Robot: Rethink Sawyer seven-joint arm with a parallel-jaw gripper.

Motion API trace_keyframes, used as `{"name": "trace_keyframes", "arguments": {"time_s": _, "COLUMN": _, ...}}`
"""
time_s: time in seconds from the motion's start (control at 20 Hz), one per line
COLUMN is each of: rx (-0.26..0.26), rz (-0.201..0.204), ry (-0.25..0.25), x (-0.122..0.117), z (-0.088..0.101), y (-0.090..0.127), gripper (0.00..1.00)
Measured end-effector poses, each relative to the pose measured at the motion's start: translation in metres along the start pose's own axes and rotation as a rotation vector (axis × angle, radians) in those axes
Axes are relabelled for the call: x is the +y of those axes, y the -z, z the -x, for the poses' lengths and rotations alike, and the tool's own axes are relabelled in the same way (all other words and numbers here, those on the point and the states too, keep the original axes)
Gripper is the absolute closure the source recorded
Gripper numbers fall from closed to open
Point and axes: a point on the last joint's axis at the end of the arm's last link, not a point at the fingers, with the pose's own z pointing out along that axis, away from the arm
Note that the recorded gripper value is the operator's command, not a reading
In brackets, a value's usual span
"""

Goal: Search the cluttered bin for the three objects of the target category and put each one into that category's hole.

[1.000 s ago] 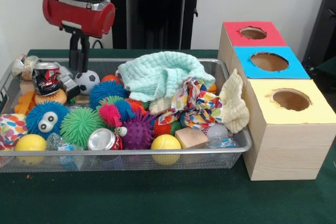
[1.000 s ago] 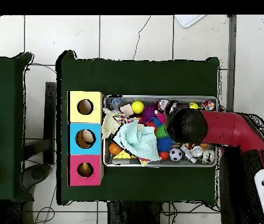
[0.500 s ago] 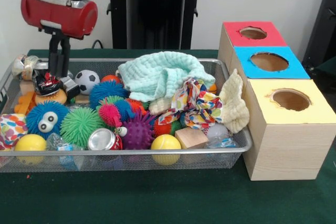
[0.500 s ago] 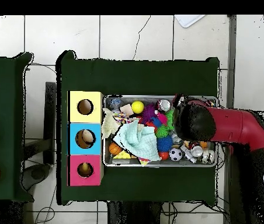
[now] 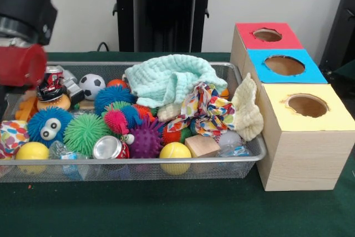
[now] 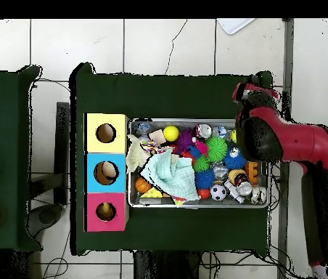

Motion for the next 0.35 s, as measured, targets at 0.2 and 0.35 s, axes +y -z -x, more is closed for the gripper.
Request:
{"name": "trace_keyframes", "arguments": {"time_s": 0.2, "rx": 0.043, "rz": -0.024, "ry": -0.079, "x": -0.035, "z": -0.016, "y": -0.029, "gripper": 1.00}}
{"name": "trace_keyframes", "arguments": {"time_s": 0.35, "rx": 0.274, "rz": -0.069, "ry": -0.151, "x": -0.044, "z": -0.051, "y": -0.040, "gripper": 1.00}}
